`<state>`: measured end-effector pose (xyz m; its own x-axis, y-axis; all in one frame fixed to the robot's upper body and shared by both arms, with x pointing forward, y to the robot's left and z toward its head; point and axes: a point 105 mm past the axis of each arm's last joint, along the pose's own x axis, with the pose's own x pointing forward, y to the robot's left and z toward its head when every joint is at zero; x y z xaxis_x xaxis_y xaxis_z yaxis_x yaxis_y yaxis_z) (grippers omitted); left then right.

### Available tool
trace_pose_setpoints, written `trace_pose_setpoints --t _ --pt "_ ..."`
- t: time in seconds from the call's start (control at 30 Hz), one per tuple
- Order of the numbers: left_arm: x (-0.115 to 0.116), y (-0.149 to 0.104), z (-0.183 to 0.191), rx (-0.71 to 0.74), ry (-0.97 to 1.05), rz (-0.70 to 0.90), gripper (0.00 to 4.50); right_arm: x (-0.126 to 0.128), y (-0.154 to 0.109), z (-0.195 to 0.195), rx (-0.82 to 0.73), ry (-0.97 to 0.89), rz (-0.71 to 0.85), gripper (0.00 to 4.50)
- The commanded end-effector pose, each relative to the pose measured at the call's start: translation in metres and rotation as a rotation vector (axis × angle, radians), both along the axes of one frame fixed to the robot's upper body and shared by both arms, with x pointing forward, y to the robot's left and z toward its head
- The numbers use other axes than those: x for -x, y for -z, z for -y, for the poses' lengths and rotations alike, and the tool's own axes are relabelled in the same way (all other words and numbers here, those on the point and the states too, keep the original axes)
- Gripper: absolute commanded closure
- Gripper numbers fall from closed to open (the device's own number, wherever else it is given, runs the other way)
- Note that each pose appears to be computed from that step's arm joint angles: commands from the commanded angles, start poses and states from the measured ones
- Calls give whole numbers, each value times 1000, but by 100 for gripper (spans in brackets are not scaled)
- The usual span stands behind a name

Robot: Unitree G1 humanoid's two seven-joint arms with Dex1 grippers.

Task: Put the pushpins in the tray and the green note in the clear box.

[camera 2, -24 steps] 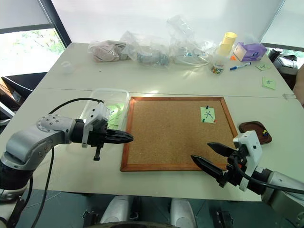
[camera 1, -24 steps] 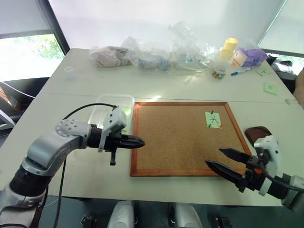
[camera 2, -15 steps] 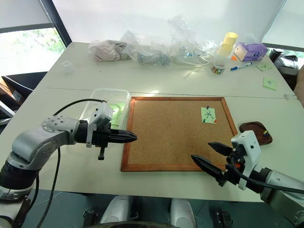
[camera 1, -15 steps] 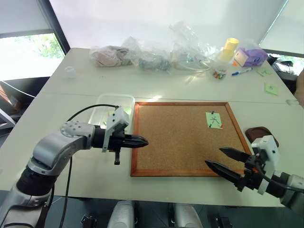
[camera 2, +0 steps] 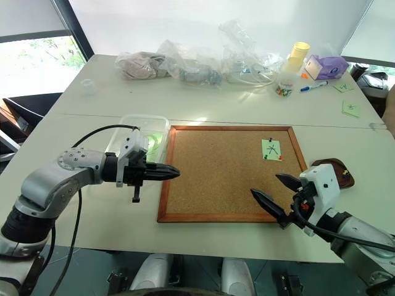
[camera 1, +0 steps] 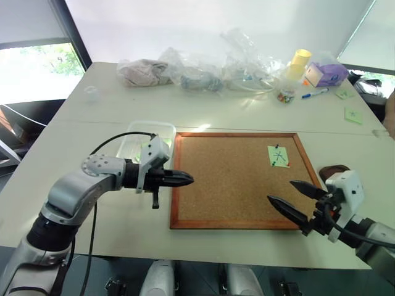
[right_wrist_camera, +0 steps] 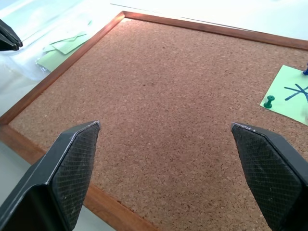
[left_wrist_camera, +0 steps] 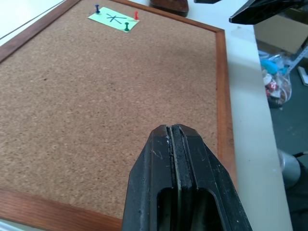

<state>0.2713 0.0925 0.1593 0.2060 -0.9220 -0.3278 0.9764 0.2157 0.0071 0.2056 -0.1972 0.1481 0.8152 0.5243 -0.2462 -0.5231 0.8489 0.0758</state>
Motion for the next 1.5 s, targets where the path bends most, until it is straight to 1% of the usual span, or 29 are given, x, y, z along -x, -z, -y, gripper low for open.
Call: trace_pose_setpoints --t 0.03,0.13,0.23,0.4,0.43,0.57,0.7,0.83,1.03,1.17,1.3,1.5 --pt "-6 -9 1 -3 -19 56 445 -2 -8 -4 4 -10 48 0" --pt "-14 -15 7 8 -17 55 445 -3 -8 -4 -10 -10 46 0" --pt "-21 -16 14 -10 1 48 445 -6 -9 -2 -22 -5 49 0" --pt "-36 -18 50 -4 60 66 445 -28 -12 14 7 73 84 0" --pt "-38 -16 56 -18 67 74 445 -33 -12 17 15 90 85 0" --pt "-59 16 79 -137 49 119 445 -61 -4 31 98 158 88 0" --pt "-62 32 85 -195 84 130 445 -82 0 36 135 181 87 0" --pt "-63 42 88 -250 95 144 445 -107 -1 40 91 232 86 0" --pt "-65 55 84 -340 89 144 445 -138 3 48 81 317 77 0" --pt "-64 60 82 -363 85 132 445 -157 12 61 62 401 35 0" --pt "-64 63 82 -373 84 130 445 -170 15 65 43 431 28 0" --pt "-62 64 83 -370 81 120 445 -175 21 62 50 419 23 0"
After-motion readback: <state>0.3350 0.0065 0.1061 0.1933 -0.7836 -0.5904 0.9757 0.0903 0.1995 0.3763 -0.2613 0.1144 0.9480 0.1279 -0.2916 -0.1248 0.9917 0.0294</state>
